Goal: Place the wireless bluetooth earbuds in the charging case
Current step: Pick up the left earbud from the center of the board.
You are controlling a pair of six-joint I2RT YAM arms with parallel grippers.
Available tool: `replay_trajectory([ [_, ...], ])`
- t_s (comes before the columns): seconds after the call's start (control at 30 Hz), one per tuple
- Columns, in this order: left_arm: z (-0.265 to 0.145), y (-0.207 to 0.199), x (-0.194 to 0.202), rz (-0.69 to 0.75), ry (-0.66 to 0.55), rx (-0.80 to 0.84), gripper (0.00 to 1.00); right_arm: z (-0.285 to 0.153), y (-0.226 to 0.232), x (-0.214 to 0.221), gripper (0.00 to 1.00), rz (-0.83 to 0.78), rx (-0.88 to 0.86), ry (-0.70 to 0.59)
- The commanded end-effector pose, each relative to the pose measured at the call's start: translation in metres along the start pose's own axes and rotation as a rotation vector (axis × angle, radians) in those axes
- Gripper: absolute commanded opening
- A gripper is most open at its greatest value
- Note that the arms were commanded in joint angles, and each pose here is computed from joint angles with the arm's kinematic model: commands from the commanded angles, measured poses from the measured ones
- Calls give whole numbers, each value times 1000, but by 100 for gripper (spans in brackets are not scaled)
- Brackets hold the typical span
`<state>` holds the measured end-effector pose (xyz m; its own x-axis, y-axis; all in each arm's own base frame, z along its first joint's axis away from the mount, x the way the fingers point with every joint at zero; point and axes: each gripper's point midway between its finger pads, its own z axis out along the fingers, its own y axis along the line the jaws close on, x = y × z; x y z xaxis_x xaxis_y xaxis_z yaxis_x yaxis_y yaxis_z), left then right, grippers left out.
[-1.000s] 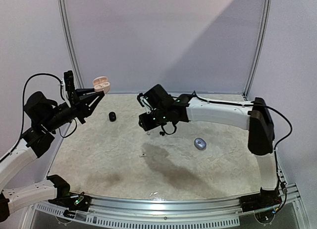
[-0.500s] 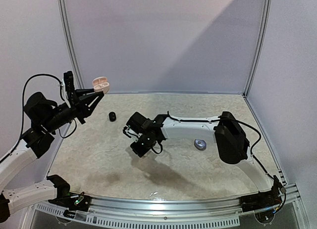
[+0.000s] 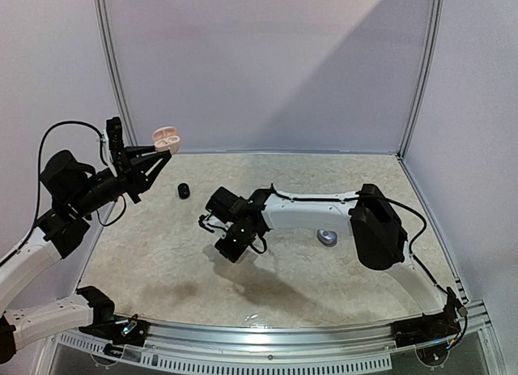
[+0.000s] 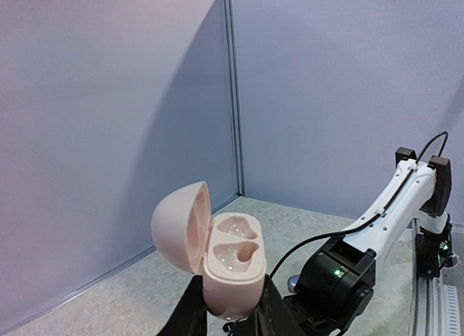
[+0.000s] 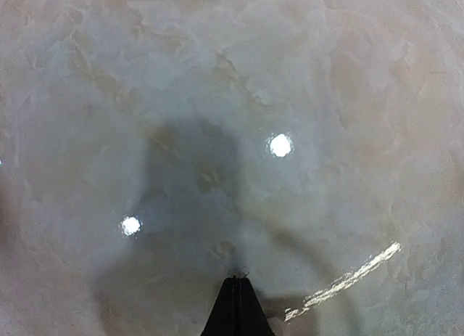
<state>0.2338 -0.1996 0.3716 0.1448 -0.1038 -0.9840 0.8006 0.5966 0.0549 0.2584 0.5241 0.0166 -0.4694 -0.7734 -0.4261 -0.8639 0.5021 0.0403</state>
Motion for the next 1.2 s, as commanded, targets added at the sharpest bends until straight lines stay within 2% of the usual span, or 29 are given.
replay_trajectory([
  [0.0,0,2,12,-9,33,2,0,-4,1,53,0,-113,65,186],
  [0.13,0,1,13,-10,35,6,0,-8,-6,63,0,-139,93,220],
  [0.23,1,1,13,-10,35,7,0,-16,-5,58,0,-138,87,197],
  [0.33,1,1,14,-12,38,9,0,-27,6,38,0,-132,38,123],
  [0.5,1,1,15,-15,37,12,0,-69,21,-16,2,-111,-33,-98],
  [0.57,0,0,14,-13,37,14,0,-82,10,-30,8,-63,14,-165],
  [0.63,0,0,15,-10,36,13,0,-90,-6,-33,21,-5,73,-186],
  [0.73,0,0,15,-7,36,15,0,-81,-25,-22,36,68,154,-127],
  [0.93,-1,-1,16,-5,38,18,0,-53,-26,-7,44,111,169,5],
  [0.97,-1,-1,17,-5,40,18,0,-46,-23,-5,51,118,153,18],
  [1.03,-1,-1,16,-4,40,19,0,-40,-21,-2,56,128,142,30],
  [1.17,-1,-2,17,-7,43,21,0,-32,-21,1,58,151,136,38],
])
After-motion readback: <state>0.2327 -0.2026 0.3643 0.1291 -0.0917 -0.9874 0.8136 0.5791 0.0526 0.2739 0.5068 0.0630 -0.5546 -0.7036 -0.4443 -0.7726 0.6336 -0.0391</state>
